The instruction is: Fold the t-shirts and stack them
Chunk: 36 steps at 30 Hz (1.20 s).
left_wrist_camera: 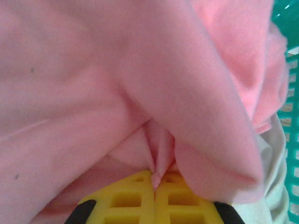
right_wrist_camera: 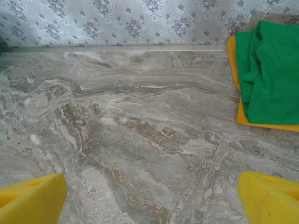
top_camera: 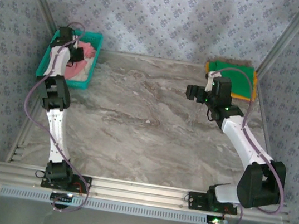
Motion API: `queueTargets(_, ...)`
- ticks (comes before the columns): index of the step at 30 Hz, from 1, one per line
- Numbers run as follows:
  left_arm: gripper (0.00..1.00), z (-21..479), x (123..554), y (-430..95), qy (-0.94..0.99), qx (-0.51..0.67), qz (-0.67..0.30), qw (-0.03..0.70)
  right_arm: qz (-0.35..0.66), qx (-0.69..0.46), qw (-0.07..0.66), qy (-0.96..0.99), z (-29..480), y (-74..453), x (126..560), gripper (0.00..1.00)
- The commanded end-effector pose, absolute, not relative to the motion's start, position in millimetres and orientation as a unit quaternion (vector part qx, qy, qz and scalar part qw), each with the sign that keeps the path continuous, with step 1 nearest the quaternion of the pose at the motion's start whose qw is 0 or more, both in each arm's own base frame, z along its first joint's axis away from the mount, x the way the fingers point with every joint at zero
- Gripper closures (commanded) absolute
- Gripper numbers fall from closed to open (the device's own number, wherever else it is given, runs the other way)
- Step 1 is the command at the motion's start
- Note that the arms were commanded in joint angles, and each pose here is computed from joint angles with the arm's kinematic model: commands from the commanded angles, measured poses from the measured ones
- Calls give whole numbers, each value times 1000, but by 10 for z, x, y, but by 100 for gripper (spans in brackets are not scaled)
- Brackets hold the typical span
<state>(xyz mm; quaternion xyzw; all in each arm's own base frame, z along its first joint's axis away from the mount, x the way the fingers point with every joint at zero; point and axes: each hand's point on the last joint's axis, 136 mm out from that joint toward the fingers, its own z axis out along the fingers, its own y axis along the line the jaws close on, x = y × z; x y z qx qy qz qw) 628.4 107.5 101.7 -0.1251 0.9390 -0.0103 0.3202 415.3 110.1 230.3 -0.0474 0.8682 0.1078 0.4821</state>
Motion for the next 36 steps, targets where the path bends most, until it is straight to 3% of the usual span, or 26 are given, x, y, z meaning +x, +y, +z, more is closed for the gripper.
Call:
queueTargets(1, 100, 1675, 6243, 1092, 923, -130, 5, 362, 114, -61, 502, 855, 2564, 1148, 4110, 4)
queueTargets(9, 100, 3060, 5979, 1057, 876, -119, 19, 466, 124, -61, 511, 848, 2673, 1193, 4096, 4)
queueTargets(13, 100, 3975, 5855, 919, 822, -112, -11, 559, 127, -64, 516, 845, 2696, 1228, 4128, 4)
queueTargets(18, 100, 5273, 5457, 469, 728, -70, -81, 677, 130, -63, 523, 840, 2739, 1248, 4160, 4)
queueTargets(22, 100, 6100, 4839, -256, 660, 8, -146, 737, 124, -61, 534, 834, 2811, 1223, 4176, 3)
queueTargets(29, 100, 6785, 3575, -1543, 579, 169, -265, 752, 106, -59, 562, 818, 3021, 1101, 4172, 2)
queueTargets(32, 100, 6966, 3096, -1830, 546, 208, -314, 748, 101, -44, 567, 816, 3076, 990, 4172, 2)
queueTargets(34, 100, 6893, 3028, -1911, 557, 211, -311, 741, 96, -24, 571, 815, 3094, 887, 4157, 2)
queueTargets(36, 100, 6629, 3228, -1909, 598, 188, -275, 729, 94, 7, 578, 811, 3098, 743, 4120, 2)
